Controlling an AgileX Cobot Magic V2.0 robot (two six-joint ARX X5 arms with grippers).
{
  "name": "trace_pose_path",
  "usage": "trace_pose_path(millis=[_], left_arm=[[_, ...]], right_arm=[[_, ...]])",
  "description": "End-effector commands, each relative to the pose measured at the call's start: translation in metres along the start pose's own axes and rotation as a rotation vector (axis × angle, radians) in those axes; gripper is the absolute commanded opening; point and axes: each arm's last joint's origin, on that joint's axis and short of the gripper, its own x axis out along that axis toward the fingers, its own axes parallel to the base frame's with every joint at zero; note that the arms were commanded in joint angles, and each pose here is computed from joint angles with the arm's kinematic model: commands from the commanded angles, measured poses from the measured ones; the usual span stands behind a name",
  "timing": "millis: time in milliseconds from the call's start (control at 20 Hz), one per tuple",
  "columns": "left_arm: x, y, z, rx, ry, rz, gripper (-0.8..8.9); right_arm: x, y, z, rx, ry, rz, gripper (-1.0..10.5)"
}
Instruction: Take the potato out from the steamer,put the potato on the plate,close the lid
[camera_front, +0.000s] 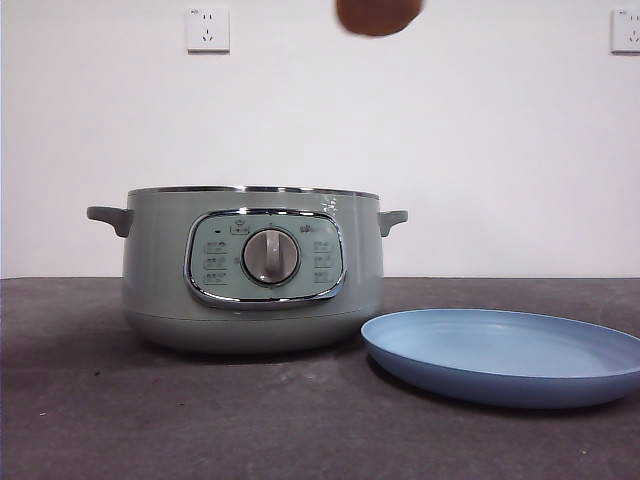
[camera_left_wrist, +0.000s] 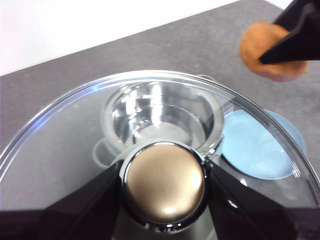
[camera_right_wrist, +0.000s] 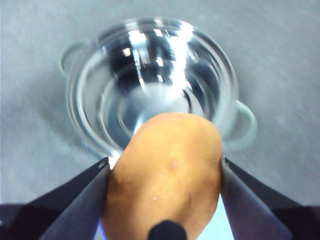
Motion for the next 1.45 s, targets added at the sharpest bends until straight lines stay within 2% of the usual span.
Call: trace_pose_path(millis=[50,300,500,650,750,900,1250,1300,1350,1400,1450], left_arm=[[0.000,0.000,0.007,0.019,-0.060,-0.023,-0.09],[0.010,0.001,0.011,0.020,-0.055,-0.031,-0.09],[0.014,0.002,0.013,0.020,-0.054,-0.031,-0.09],[0.016,0.002,0.014,0.020,-0.056,-0.031,-0.09],[0.018,0.002,0.014,0.020,-0.052,-0.032,-0.09],[0.022,0.003,0.016,0.019,-0.050,-0.034,-0.09],[0.039,0.005,0.022,0.019,-0.046,-0.058,-0.09],[0.042,0.006,0.023,0.020,-0.049,-0.058,-0.09],[0.046,0.006,0.025,0.021,-0.053,-0.058,-0.09],[0.050,0.007,0.027,0.022,-0.055,-0.059,-0.09],[0.054,0.007,0.028,0.023,-0.060,-0.059,-0.09]], right_arm=[[-0.003,-0.006,-0.015,-0.001,0.026,-0.018,-0.1],[0.016,-0.024,-0.069,0.068,0.085,-0.063,-0.1],[0.056,-0.034,-0.121,0.124,0.132,-0.085,-0.1],[0.088,-0.039,-0.154,0.169,0.135,-0.032,-0.1],[0.107,-0.041,-0.171,0.183,0.127,-0.041,-0.1],[0.126,-0.047,-0.186,0.201,0.131,-0.055,-0.1],[0.157,-0.056,-0.197,0.226,0.204,-0.063,0.0],[0.157,-0.056,-0.196,0.231,0.201,-0.064,0.3],[0.157,-0.056,-0.196,0.246,0.201,-0.066,1.2],[0.157,-0.056,-0.196,0.252,0.201,-0.067,2.4],[0.157,-0.056,-0.196,0.253,0.200,-0.068,4.2]])
